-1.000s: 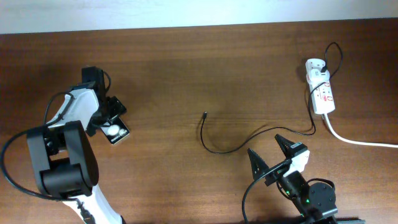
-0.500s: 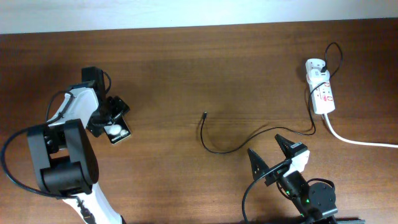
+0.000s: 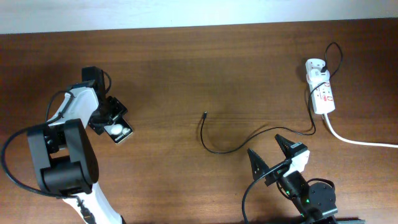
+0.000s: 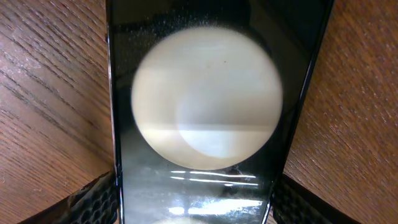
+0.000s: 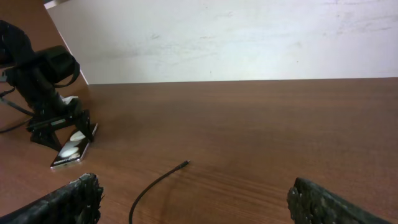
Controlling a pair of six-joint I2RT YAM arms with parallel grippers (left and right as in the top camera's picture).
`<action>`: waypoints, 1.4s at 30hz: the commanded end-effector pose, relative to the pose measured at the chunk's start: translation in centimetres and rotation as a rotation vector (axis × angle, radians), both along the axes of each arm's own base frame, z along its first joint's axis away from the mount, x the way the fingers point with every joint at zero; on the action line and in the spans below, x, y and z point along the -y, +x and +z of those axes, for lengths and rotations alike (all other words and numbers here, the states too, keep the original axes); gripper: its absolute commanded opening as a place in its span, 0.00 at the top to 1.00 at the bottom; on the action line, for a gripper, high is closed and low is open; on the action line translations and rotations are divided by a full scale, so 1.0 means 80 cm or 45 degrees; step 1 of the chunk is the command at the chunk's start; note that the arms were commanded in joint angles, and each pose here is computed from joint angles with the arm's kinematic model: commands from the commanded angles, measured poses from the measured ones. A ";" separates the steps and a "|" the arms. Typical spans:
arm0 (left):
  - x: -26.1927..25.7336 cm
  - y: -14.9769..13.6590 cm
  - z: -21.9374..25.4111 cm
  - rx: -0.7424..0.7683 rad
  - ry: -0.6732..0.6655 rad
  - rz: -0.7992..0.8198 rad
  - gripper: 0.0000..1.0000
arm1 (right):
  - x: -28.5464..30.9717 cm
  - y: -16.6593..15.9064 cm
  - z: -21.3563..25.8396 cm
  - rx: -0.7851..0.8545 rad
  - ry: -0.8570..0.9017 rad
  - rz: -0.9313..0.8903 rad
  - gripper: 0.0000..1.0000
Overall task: Plug charger to phone and switch on socket
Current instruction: 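Lift the phone with the left gripper and carry it toward the table center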
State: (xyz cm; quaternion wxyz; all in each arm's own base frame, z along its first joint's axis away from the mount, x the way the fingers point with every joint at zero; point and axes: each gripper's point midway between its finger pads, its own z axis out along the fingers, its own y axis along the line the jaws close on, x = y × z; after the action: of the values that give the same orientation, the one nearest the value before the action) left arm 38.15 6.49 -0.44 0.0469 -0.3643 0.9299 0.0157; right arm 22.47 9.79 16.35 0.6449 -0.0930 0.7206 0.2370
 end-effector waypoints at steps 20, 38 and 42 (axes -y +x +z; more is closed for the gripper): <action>0.261 0.079 0.066 0.187 -0.103 -0.609 0.49 | -0.001 0.000 -0.003 -0.003 0.007 0.001 0.01; 0.391 0.039 0.100 0.204 -0.329 -0.860 1.00 | -0.001 0.000 -0.003 -0.003 0.007 0.001 0.01; 0.387 0.030 0.103 0.140 -0.468 -0.824 1.00 | -0.001 0.000 -0.003 -0.003 0.007 0.001 0.01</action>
State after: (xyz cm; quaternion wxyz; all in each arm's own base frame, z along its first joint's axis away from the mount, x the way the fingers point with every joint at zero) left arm 40.63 -24.18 6.91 0.0619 -0.0496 0.9871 -0.1394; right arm 22.47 9.79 16.35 0.6449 -0.0932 0.7206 0.2369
